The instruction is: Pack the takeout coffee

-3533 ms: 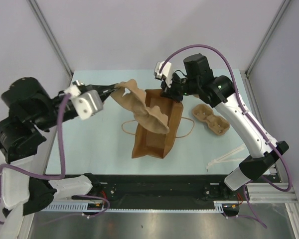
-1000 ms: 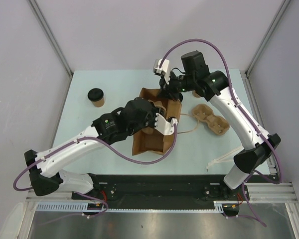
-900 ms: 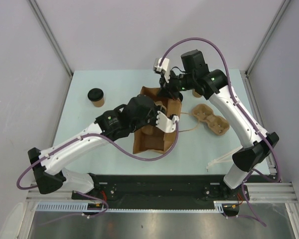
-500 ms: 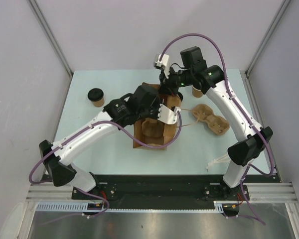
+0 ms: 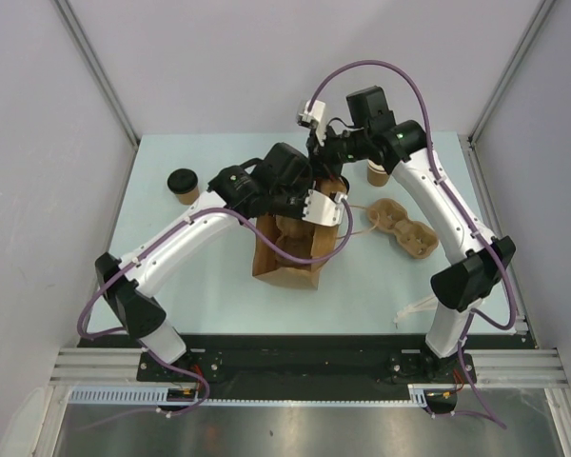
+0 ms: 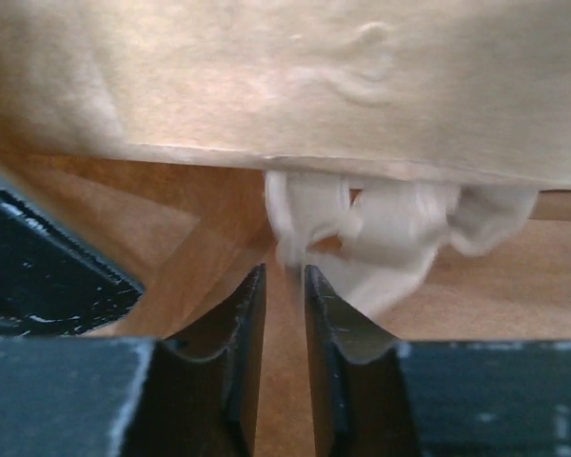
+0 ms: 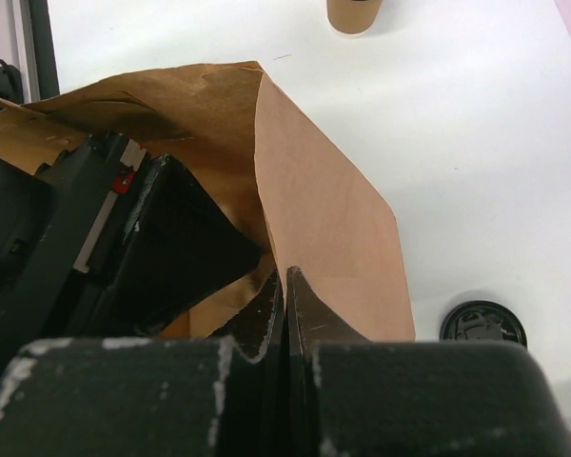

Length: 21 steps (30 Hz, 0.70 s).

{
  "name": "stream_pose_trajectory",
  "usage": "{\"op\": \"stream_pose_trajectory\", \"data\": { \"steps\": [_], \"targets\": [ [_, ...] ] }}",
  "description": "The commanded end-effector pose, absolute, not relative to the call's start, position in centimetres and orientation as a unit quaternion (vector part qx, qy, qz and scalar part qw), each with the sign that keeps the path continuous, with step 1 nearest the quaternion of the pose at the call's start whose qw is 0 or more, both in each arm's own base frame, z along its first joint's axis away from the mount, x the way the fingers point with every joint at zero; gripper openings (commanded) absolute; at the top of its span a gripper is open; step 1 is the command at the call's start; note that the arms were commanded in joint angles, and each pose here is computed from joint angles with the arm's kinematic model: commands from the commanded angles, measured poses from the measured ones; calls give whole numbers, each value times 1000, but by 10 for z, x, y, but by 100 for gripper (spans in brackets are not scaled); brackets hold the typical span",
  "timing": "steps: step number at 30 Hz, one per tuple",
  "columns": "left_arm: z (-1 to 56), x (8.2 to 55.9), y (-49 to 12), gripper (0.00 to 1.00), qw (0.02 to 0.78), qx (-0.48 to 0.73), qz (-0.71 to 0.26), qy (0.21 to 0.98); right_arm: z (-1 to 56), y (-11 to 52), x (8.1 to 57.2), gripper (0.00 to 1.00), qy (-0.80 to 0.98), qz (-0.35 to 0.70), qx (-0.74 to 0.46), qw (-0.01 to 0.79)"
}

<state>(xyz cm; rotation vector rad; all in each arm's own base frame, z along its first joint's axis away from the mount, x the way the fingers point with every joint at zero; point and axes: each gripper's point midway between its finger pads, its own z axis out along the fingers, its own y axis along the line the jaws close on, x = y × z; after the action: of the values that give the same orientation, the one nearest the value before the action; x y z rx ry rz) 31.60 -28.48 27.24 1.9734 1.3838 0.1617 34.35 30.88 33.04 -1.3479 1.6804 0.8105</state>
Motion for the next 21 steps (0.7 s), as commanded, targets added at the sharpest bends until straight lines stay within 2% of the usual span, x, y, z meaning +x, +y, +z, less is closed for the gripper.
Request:
{"op": "stream_pose_trajectory", "data": {
  "steps": [1,12,21],
  "targets": [
    [299,313,-292,31,383,756,41,529,335,311,337,0,666,342,-533,396],
    [352,296,-290,48,424,741,30,520,333,308,340,0,667,339,-533,395],
    [382,243,-285,56,450,750,-25,484,342,304,330,0,663,344,-534,396]
  ]
}}
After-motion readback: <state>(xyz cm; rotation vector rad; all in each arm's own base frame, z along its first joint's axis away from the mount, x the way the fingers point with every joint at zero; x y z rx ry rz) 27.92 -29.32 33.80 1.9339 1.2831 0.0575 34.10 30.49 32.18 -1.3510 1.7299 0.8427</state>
